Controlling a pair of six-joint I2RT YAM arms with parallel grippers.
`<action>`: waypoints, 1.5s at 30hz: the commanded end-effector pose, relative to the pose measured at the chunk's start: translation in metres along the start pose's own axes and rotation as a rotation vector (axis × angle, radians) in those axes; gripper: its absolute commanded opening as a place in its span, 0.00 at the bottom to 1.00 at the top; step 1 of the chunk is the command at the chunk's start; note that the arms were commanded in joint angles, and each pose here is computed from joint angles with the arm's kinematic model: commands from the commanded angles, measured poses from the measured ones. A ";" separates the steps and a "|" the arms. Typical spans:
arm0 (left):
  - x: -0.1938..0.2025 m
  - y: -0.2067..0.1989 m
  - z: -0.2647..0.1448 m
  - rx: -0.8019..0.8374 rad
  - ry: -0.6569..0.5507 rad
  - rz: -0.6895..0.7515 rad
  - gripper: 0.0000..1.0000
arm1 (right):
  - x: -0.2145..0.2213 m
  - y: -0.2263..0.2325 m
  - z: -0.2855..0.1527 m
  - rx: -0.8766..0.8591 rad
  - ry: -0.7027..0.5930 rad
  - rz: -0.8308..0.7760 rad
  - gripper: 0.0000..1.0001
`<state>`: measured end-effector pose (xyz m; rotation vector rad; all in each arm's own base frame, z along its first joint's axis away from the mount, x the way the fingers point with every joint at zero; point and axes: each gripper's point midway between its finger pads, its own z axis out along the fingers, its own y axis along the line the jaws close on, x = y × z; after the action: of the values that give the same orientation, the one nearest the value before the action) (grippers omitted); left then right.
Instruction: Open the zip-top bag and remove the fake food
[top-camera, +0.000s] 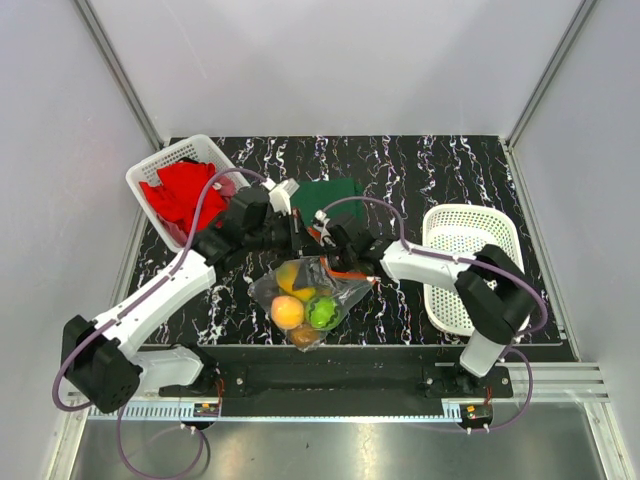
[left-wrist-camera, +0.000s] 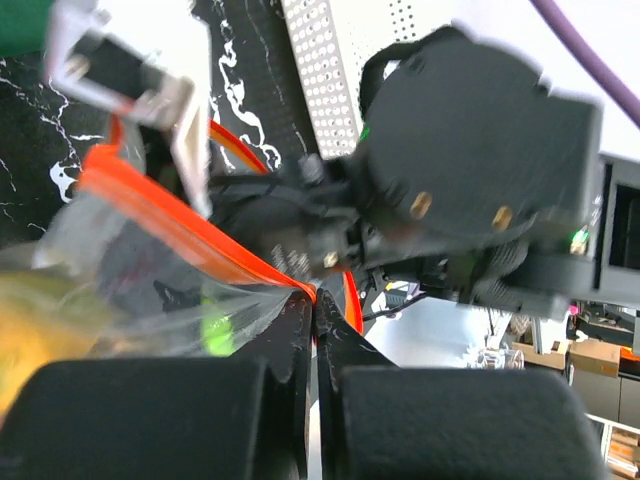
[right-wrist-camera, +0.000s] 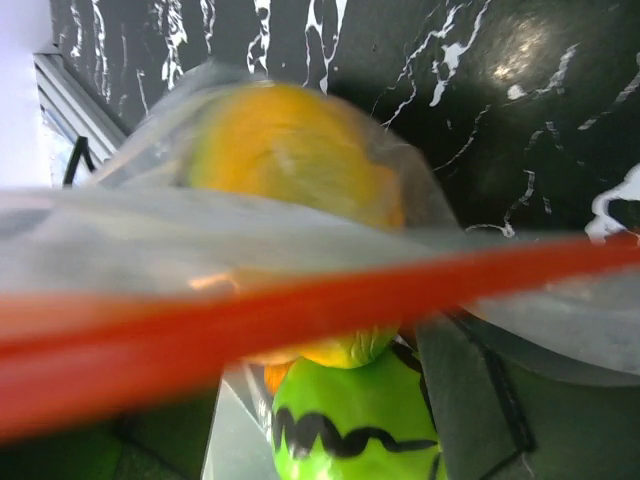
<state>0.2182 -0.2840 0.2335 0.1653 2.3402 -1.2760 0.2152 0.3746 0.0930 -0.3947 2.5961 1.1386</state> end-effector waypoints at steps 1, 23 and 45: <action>-0.005 -0.011 0.008 0.065 -0.014 0.051 0.00 | -0.002 0.005 0.021 -0.027 -0.043 -0.033 0.84; 0.003 0.010 -0.011 -0.023 -0.068 0.090 0.00 | 0.001 0.015 -0.009 -0.024 -0.022 -0.212 0.33; -0.004 0.025 -0.034 -0.083 -0.088 0.147 0.00 | -0.012 0.006 -0.138 0.207 -0.130 -0.153 0.09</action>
<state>0.2098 -0.2467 0.2146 0.2159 2.3272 -1.1062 0.1938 0.3005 0.1547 -0.5110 2.5423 0.9078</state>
